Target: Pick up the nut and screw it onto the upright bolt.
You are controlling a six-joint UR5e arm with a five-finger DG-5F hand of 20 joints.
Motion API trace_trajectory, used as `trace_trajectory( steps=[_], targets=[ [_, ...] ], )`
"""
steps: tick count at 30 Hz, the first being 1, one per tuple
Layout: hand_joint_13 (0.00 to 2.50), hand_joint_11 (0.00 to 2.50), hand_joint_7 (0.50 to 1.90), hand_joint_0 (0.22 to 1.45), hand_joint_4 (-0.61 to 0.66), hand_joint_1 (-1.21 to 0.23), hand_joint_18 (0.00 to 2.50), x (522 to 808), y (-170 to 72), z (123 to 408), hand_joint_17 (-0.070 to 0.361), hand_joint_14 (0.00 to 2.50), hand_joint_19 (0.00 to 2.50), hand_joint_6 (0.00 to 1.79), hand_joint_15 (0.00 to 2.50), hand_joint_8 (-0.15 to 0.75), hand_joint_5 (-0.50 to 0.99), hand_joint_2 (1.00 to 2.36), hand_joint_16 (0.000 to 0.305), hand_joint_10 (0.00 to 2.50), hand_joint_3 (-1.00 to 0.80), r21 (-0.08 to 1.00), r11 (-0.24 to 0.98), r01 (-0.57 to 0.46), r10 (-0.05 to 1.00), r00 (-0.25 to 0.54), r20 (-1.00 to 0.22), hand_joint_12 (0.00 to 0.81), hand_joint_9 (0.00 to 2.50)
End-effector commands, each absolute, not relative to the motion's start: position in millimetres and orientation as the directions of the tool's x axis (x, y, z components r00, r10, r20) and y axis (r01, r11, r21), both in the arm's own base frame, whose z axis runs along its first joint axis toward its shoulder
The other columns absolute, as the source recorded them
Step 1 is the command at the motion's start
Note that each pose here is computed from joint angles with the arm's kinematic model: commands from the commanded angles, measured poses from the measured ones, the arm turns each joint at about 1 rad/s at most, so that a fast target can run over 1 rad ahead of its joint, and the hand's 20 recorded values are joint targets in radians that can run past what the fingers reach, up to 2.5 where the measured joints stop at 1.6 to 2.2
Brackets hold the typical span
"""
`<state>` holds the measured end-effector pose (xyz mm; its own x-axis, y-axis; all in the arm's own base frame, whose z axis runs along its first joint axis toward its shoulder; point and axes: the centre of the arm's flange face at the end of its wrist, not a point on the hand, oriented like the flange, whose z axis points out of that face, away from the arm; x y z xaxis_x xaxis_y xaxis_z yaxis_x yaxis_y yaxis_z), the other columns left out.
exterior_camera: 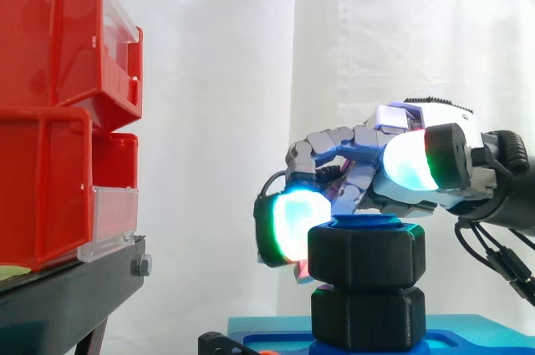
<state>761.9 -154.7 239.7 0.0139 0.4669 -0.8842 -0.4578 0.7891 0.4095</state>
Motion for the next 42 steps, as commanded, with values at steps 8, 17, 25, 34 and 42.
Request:
trace_trajectory(
  steps=[8,17,25,34,42],
  targets=[
    [0.24,0.00,0.59,0.46,0.07,-0.25,0.00,762.7,-153.3,241.4,0.063,0.00,0.00,0.50,0.00,0.158,-0.21,1.00,0.028,0.00,-0.50,0.400,0.785,-0.472,0.464,0.021,-0.886,0.257,0.37],
    [0.09,0.00,0.59,0.45,0.09,-0.19,0.00,767.9,-131.4,239.9,0.077,0.00,0.00,0.50,0.00,0.151,-0.21,1.00,0.034,0.00,-0.50,0.417,0.785,-0.458,0.474,0.011,-0.880,0.276,0.19],
    [0.15,0.00,0.76,0.45,0.16,-0.19,0.00,765.2,-118.8,232.1,0.074,0.00,0.00,0.50,0.00,0.183,-0.16,1.00,0.033,0.00,-0.50,0.452,0.785,-0.425,0.477,-0.051,-0.877,0.280,0.26],
    [0.22,0.00,1.05,0.47,0.19,-0.22,0.00,765.1,-116.5,231.2,0.069,0.00,0.00,0.50,0.00,0.207,-0.12,1.00,0.031,0.00,-0.50,0.454,0.782,-0.426,0.478,-0.056,-0.876,0.273,0.34],
    [0.28,0.00,1.20,0.47,0.16,-0.24,0.00,765.6,-116.5,231.8,0.063,0.00,0.00,0.50,0.00,0.216,-0.10,1.00,0.028,0.00,-0.50,0.450,0.783,-0.429,0.477,-0.050,-0.877,0.266,0.40]
  ],
)
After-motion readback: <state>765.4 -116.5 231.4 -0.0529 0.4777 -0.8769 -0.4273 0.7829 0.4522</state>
